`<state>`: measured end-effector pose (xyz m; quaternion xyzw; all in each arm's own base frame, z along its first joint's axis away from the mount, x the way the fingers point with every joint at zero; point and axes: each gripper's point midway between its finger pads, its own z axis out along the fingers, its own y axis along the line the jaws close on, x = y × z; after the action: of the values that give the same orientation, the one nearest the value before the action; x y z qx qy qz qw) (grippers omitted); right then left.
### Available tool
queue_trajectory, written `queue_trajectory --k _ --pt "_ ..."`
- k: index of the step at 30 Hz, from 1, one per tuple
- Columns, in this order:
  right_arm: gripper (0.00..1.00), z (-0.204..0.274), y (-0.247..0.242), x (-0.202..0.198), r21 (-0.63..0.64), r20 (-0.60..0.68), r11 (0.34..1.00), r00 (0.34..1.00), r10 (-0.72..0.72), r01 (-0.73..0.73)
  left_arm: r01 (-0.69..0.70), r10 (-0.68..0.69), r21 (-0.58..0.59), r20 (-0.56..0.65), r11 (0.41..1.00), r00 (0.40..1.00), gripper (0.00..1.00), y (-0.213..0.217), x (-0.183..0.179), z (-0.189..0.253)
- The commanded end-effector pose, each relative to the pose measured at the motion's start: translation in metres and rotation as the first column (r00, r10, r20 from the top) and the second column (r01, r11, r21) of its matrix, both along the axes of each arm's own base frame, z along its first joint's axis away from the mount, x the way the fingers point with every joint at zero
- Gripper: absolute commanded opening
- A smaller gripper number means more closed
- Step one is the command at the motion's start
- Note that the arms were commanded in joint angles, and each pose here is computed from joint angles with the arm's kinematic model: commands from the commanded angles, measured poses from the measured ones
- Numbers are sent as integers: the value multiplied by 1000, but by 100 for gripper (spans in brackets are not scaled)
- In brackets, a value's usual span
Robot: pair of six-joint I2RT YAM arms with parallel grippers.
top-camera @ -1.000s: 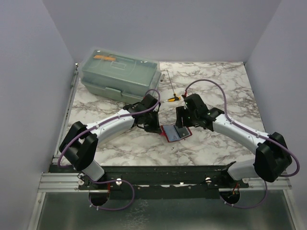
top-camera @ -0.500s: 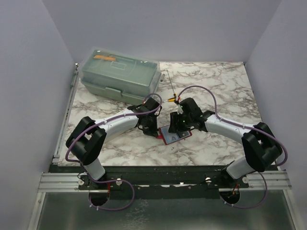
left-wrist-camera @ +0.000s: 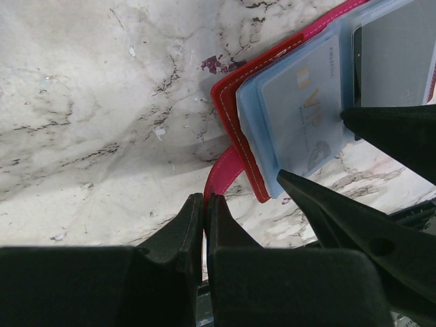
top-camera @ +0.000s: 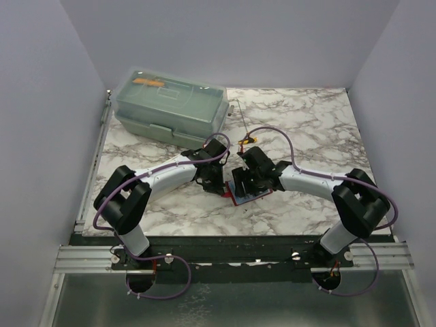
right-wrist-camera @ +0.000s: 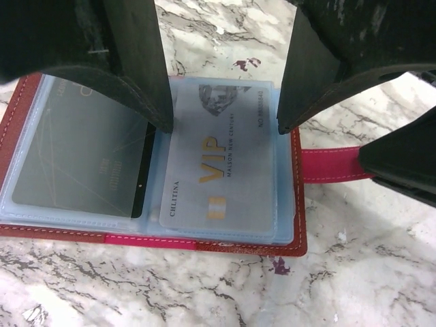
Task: Put the credit cards into the card holder
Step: Open the card holder at the center of the board.
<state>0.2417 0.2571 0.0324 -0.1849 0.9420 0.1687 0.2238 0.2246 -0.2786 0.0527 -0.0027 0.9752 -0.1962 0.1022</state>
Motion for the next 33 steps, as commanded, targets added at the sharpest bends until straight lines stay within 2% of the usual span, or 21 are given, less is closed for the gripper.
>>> queue_trajectory --k 1,4,17,24,33 --pt "68 -4 -5 7 -92 39 996 999 -8 11 7 -7 1 13 1000 1000 0 1 2 5" --pt "72 -8 -4 7 -122 46 993 999 -1 7 7 -7 -6 18 1000 1000 0 1 3 7" --pt "73 -14 -13 8 -214 68 976 997 -24 38 11 -10 -23 28 1000 1000 0 -1 3 14" --pt "58 -5 -21 13 -266 120 960 991 -59 89 11 -10 -21 29 1000 1000 0 -1 2 14" --pt "55 12 -29 19 -272 171 951 980 -103 148 8 -7 -20 30 1000 1000 0 0 2 14"
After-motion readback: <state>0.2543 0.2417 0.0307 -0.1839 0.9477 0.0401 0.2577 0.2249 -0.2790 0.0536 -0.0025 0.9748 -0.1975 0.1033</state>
